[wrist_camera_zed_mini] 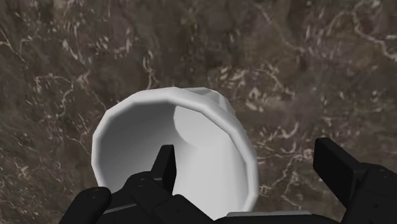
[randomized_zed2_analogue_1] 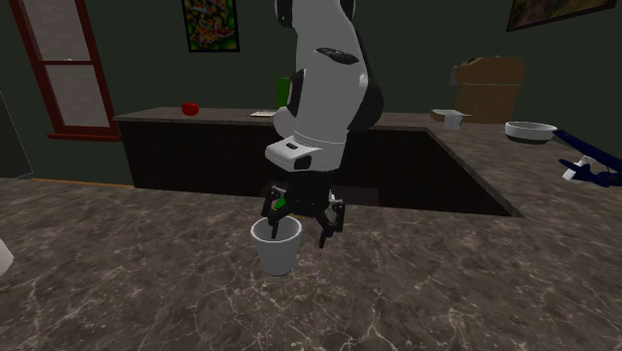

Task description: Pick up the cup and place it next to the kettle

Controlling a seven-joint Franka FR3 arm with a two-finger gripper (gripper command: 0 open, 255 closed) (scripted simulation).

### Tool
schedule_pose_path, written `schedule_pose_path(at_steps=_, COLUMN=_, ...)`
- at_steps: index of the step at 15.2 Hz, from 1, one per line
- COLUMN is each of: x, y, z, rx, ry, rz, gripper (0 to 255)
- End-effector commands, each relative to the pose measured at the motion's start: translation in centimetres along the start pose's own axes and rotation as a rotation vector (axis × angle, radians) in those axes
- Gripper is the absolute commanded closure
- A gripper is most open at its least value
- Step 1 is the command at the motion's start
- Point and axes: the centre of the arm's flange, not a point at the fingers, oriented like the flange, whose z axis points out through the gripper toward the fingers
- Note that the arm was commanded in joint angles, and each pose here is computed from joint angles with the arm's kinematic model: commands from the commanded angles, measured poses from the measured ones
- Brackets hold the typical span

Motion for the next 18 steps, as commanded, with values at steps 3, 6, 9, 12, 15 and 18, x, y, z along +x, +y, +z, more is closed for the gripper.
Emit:
schedule_pose_path(at_steps=3, x=0.0, y=0.0, z=0.1, rx=0.000, ry=0.000, rz=0.000, gripper=0)
schedule_pose_path(at_steps=6, x=0.0, y=0.0, z=0.1, rx=0.000, ry=0.000, rz=0.000, gripper=0)
schedule_pose_path(at_steps=9, x=0.0, y=0.0, z=0.1, rx=0.000, ry=0.000, rz=0.000, gripper=255)
schedule_pose_path(at_steps=12, x=0.0, y=0.0, z=0.1, rx=0.000, ry=0.000, rz=0.000, gripper=255)
schedule_pose_path(at_steps=15, x=0.0, y=0.0, z=0.1, rx=0.000, ry=0.000, rz=0.000, gripper=255)
schedule_pose_path(at_steps=18, x=0.0, y=0.2, z=-0.9, rx=0.000, ry=0.000, rz=0.000, gripper=255)
